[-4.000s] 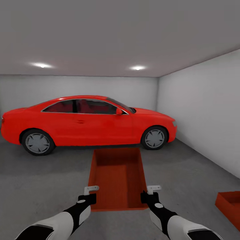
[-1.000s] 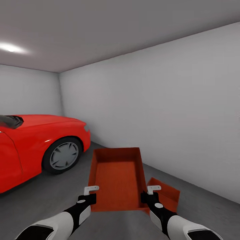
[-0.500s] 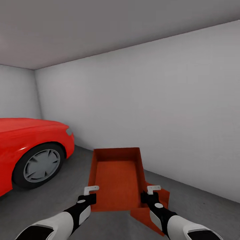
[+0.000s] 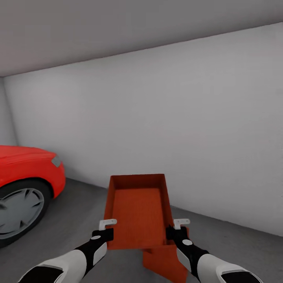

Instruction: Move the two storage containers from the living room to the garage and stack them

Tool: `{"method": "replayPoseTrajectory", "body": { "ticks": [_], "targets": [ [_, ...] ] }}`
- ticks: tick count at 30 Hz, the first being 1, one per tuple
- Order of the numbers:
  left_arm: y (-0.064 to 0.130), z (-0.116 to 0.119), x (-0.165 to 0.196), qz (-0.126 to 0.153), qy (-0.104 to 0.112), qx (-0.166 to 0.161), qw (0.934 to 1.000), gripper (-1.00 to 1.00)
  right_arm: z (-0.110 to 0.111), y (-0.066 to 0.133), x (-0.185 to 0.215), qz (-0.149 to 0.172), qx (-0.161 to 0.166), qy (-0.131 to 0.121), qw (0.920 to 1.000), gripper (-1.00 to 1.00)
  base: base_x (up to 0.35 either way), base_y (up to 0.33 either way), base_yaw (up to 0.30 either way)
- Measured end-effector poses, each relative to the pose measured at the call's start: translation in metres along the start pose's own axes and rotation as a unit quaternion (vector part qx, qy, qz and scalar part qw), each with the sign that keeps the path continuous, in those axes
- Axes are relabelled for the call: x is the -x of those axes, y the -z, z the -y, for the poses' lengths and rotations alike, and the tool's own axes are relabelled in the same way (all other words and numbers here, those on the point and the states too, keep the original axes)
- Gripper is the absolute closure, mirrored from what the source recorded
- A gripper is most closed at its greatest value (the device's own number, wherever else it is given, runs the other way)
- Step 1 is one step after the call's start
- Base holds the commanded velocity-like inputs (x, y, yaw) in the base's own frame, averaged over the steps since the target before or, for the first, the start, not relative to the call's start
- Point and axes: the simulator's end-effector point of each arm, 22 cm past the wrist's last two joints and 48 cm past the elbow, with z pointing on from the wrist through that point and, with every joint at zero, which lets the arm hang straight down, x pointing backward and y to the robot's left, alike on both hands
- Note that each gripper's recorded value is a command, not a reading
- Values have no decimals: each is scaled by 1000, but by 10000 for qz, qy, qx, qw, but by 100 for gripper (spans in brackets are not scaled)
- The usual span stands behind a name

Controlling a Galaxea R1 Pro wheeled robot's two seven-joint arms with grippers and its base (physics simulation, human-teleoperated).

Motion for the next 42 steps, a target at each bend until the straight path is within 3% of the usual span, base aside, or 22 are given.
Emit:
{"method": "replayPoseTrajectory", "body": {
  "ticks": [31,42],
  "targets": [
    [0,0,0,-2,-2,1,10000,100,0,0,0,-3,2,-1,10000,100,320,136,-281],
    [0,0,0,4,-1,0,10000,100,0,-1,0,5,2,0,10000,100,102,69,-281]
  ]
}}
